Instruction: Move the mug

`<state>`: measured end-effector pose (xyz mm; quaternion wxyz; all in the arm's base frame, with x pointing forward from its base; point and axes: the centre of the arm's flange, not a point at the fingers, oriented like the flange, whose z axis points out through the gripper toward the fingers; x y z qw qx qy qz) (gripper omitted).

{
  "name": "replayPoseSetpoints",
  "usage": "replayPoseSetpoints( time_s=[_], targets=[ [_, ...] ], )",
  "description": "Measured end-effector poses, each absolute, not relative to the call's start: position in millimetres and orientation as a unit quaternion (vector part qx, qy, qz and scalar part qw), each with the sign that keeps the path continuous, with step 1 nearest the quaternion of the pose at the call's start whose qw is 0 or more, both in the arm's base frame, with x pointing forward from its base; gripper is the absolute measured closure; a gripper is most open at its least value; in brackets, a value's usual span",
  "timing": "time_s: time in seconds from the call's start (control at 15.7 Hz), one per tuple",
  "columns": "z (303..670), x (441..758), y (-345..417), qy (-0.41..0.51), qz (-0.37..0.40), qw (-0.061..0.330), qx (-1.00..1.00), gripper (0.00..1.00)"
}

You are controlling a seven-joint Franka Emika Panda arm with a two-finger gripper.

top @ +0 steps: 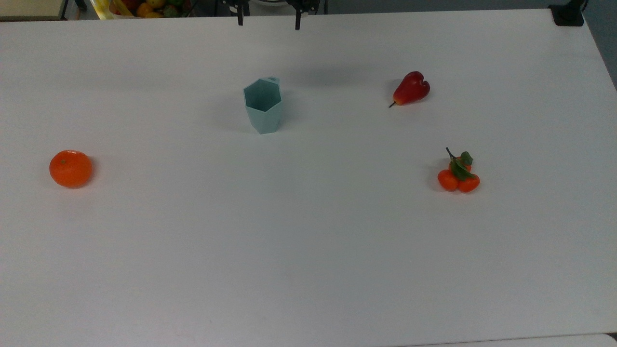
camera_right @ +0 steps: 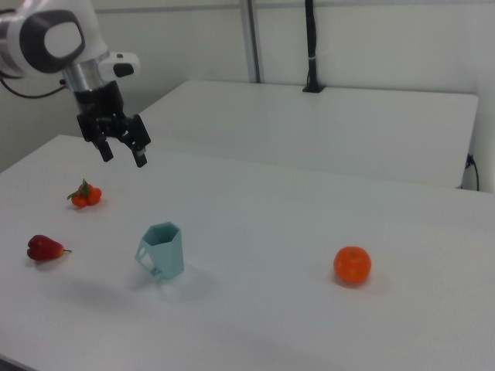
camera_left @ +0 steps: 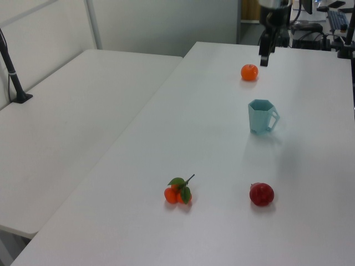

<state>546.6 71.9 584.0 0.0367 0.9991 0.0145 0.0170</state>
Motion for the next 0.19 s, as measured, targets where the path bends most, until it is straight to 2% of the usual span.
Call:
replayPoseSetpoints(
  time_s=[0.19],
  targets=[
    [605,542,58,0.002,0.0,0.039,0.999,0.0]
  ],
)
